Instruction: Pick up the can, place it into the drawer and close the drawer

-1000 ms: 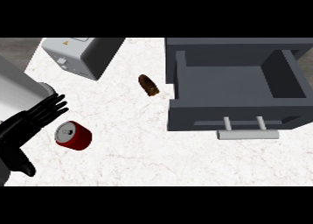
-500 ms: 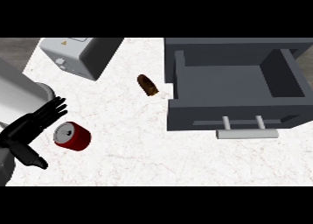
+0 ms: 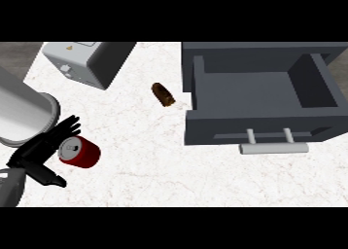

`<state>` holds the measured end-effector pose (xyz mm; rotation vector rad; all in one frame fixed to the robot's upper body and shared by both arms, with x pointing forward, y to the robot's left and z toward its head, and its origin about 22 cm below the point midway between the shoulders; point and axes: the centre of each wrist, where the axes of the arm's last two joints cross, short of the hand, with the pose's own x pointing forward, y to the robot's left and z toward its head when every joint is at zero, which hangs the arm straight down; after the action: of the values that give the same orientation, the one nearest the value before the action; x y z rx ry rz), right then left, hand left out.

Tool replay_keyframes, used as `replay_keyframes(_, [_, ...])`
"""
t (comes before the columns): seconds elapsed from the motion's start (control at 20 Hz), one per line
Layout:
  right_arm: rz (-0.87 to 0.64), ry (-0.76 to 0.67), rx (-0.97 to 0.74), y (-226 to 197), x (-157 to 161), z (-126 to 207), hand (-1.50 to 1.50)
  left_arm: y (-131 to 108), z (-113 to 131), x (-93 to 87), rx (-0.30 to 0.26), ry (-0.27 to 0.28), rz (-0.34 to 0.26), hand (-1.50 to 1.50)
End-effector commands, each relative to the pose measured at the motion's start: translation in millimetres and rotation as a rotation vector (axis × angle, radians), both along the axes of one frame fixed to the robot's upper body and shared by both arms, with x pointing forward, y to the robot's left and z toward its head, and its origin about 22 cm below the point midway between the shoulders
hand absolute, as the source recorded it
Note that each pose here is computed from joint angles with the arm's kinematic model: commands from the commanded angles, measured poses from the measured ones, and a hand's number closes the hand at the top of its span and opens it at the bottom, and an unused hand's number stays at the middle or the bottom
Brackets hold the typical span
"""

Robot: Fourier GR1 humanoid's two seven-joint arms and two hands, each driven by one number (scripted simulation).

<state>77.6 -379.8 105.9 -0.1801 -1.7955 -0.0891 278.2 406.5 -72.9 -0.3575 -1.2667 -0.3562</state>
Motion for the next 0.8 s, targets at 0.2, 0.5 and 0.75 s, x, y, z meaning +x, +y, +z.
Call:
replay_keyframes(0.2, [-0.008, 0.009, 0.014, -14.4, 5.1, -8.0, -1.50, -18.1, -22.5, -4.0, -0.140, 0.000, -0.072, -1.50])
replay_keyframes(0.5, [-0.002, 0.018, 0.011, -3.6, -4.1, -1.9, -1.50, -49.2, -36.9, 2.1, -0.196, 0.037, -0.084, -1.50])
replay_keyframes(0.75, [0.018, 0.016, 0.006, 6.3, -12.7, 7.0, -1.50, -33.7, -26.9, 7.2, -0.244, 0.055, -0.099, 1.50])
